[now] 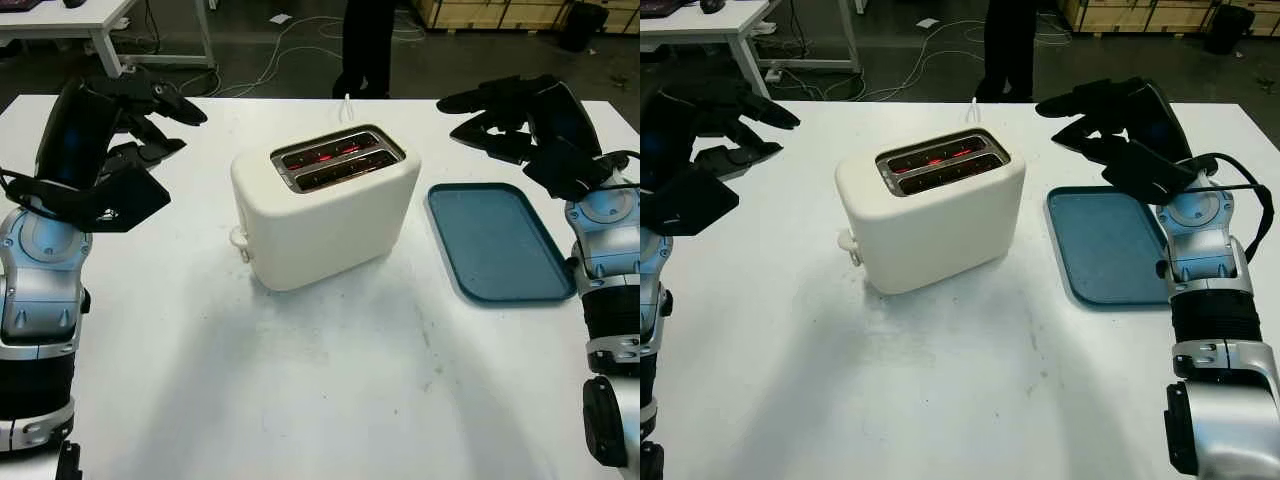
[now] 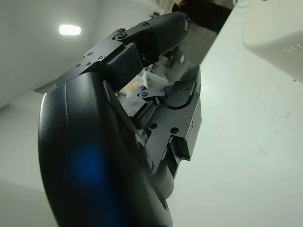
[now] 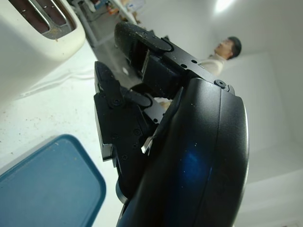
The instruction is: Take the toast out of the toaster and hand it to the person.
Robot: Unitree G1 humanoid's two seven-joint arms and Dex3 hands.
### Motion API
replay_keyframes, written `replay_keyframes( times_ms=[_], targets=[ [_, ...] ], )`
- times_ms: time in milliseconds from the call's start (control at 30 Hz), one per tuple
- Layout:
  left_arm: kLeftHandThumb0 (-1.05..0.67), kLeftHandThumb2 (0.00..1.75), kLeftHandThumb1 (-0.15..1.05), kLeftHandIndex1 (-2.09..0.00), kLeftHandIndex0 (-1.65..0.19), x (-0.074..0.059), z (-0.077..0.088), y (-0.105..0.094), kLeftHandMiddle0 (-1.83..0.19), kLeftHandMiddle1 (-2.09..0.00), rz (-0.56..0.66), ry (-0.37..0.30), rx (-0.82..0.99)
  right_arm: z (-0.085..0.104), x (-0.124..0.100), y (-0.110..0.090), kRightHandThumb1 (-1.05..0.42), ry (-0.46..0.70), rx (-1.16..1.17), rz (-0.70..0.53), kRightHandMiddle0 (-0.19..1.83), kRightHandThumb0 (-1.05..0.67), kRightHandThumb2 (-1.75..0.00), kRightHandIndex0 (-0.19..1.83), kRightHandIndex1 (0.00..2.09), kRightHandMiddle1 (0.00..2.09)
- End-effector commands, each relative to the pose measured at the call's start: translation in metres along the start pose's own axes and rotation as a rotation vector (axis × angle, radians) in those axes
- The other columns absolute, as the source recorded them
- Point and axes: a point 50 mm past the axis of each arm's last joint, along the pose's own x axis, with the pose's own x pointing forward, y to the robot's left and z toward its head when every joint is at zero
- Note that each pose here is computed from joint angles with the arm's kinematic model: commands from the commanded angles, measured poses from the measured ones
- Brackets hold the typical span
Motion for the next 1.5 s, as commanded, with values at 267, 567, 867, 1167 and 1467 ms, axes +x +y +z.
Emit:
replay_keyframes(
  times_ms=[267,567,867,1167,1467],
  targets=[
    [0.18,0.01,0.83,-0.53,-0.98,-0.0012,-0.0004,0.0004,-0.96,-1.01,0.012,-0.013,-0.007,0.0024,0.0015,-0.0021,-0.85,-0.010,0.016,-0.012,1.08,-0.16,0.00,0.99,0.54,0.00],
    [0.20,0.00,0.83,-0.53,-0.99,-0.0011,0.0004,0.0004,-0.95,-1.00,0.014,-0.015,-0.006,0.0018,0.0017,-0.0009,-0.86,-0.015,0.012,-0.008,1.07,-0.12,0.00,0.98,0.54,0.00],
    [0.19,0.00,0.83,-0.53,-1.00,-0.0019,-0.0021,0.0005,-0.96,-1.00,0.017,-0.020,-0.024,0.0014,0.0010,-0.0012,-0.86,-0.009,0.010,-0.011,1.06,-0.13,0.00,0.98,0.54,0.00],
    [0.18,0.00,0.83,-0.52,-0.99,-0.0034,-0.0031,0.0007,-0.99,-1.04,0.021,-0.008,-0.021,0.0015,0.0018,0.0002,-0.86,-0.004,-0.003,-0.005,1.06,-0.16,0.00,0.97,0.52,0.00],
    [0.18,0.00,0.83,-0.53,-0.99,-0.0036,-0.0034,0.0000,-0.97,-1.07,0.021,-0.018,-0.020,0.0011,0.0008,-0.0004,-0.86,-0.004,-0.016,-0.003,1.06,-0.17,0.00,0.98,0.51,0.00]
  ],
)
